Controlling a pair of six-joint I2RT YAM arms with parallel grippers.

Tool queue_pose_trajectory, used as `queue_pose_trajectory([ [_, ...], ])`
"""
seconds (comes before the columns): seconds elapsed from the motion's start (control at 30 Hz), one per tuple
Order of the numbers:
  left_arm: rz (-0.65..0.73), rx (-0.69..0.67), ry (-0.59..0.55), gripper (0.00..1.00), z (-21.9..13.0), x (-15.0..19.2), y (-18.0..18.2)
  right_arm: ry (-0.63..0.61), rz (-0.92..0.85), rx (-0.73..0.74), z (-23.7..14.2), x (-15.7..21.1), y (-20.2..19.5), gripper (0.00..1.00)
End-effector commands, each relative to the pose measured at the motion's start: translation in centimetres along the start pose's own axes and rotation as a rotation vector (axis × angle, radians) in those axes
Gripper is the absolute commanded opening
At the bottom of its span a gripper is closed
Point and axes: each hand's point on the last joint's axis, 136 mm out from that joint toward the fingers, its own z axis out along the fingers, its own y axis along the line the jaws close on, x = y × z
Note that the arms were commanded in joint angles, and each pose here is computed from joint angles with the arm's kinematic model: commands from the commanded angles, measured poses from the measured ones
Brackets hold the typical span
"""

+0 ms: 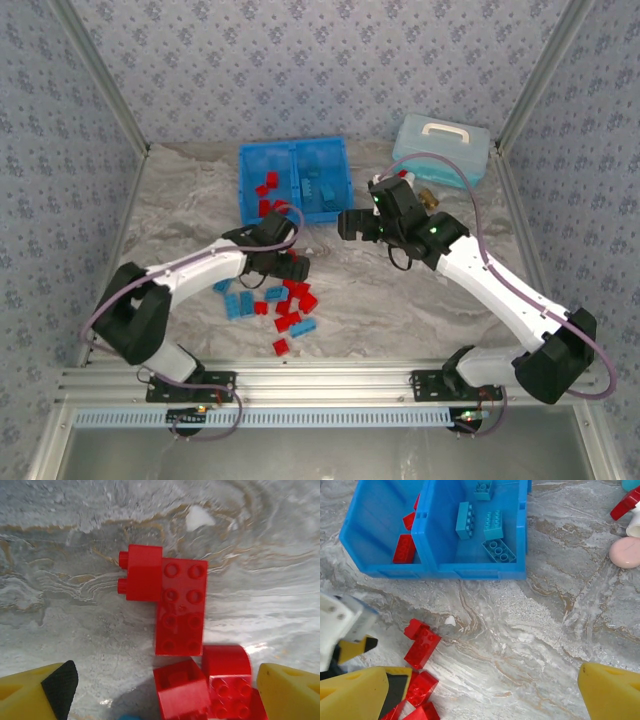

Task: Sort the legos into containers by color

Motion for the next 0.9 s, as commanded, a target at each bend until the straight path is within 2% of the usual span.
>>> queue_pose_trajectory([
  [0.0, -0.011, -0.039, -0.027, 0.85, 0.9, -1.6, -0.5, -0.026, 0.026, 0.022, -1.0, -0.5, -0.8, 1.00],
  [0.2, 0.031, -0.102, 0.004, 0.68, 3.2, -1.6, -1.2, -0.012, 0.043, 0.055, -1.2, -0.2, -2.0, 1.00],
  [0.33, 0.031, -0.100, 0.027, 0.59, 4.3, -1.2, -1.8, -0.007, 0.051, 0.059, -1.2, 0.0, -2.3, 1.00],
  [0.5, 0.032, -0.111, 0.045, 0.43, 4.8, -0.4, -1.9, -0.010, 0.060, 0.060, -1.4, -0.1, -2.5, 1.00],
  [0.67, 0.061, -0.106, 0.000, 0.36, 2.8, -0.8, -2.8, -0.017, 0.066, 0.060, -1.7, -0.1, -2.6, 1.00],
  [0.87, 0.083, 0.002, -0.148, 0.37, -3.2, -4.0, -5.8, -0.029, 0.076, 0.061, -2.1, -0.3, -2.8, 1.00],
])
